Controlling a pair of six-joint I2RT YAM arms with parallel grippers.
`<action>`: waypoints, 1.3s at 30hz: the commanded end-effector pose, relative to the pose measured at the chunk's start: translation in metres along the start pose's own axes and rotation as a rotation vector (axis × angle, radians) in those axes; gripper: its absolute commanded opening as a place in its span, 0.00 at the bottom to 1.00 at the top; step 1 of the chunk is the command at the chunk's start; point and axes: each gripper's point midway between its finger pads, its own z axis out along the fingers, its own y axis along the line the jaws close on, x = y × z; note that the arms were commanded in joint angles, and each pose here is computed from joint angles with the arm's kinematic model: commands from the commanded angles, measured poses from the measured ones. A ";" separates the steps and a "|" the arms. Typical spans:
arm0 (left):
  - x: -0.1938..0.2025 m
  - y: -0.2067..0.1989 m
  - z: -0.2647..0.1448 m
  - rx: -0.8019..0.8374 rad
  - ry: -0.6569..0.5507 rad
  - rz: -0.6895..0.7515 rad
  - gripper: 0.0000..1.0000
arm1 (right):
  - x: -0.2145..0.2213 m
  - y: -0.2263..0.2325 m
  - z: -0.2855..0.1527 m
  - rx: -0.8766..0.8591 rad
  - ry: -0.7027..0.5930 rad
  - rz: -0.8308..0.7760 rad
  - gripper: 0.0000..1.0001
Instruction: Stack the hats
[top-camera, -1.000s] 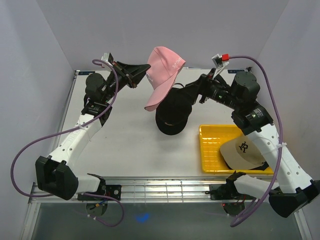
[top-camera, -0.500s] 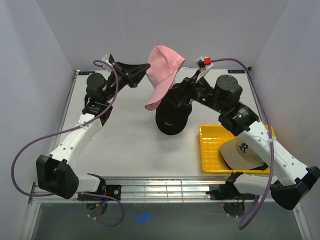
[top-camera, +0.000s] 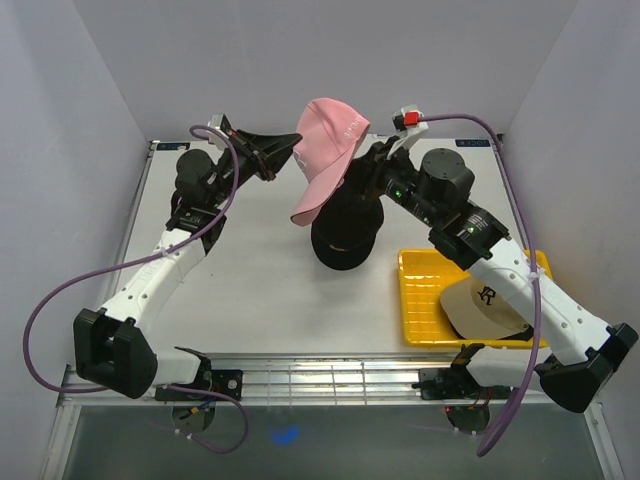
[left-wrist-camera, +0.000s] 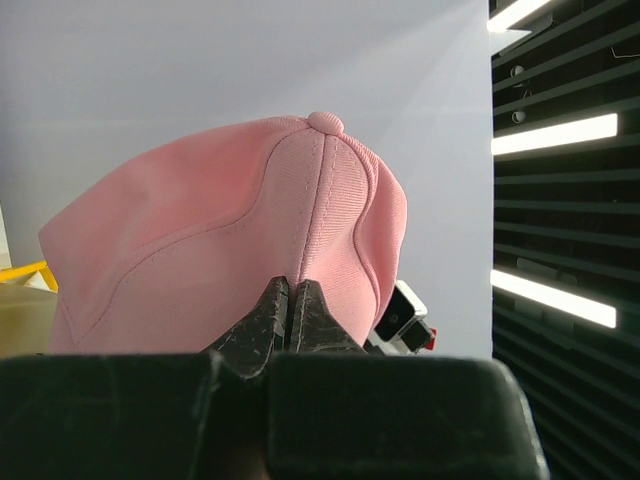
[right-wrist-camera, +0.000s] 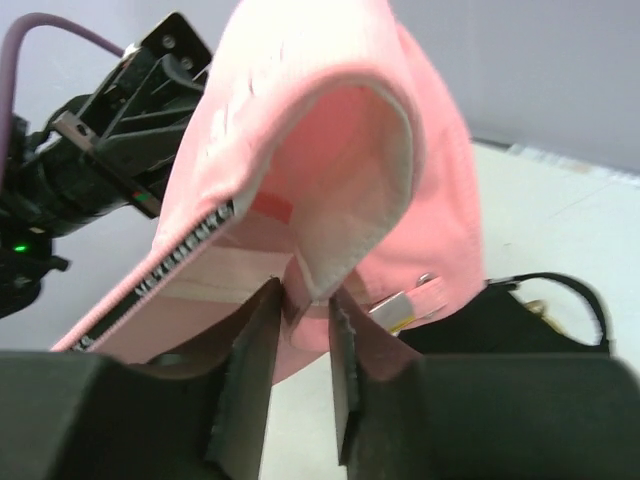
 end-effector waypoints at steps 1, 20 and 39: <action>0.011 -0.025 -0.013 0.063 0.020 0.013 0.00 | -0.050 -0.005 -0.004 0.073 -0.153 -0.037 0.26; 0.026 -0.033 -0.028 0.075 0.069 0.010 0.00 | -0.105 -0.048 -0.006 0.366 -0.216 -0.233 0.08; 0.030 -0.036 -0.036 0.085 0.063 0.043 0.00 | -0.117 -0.090 0.012 0.481 -0.226 -0.244 0.14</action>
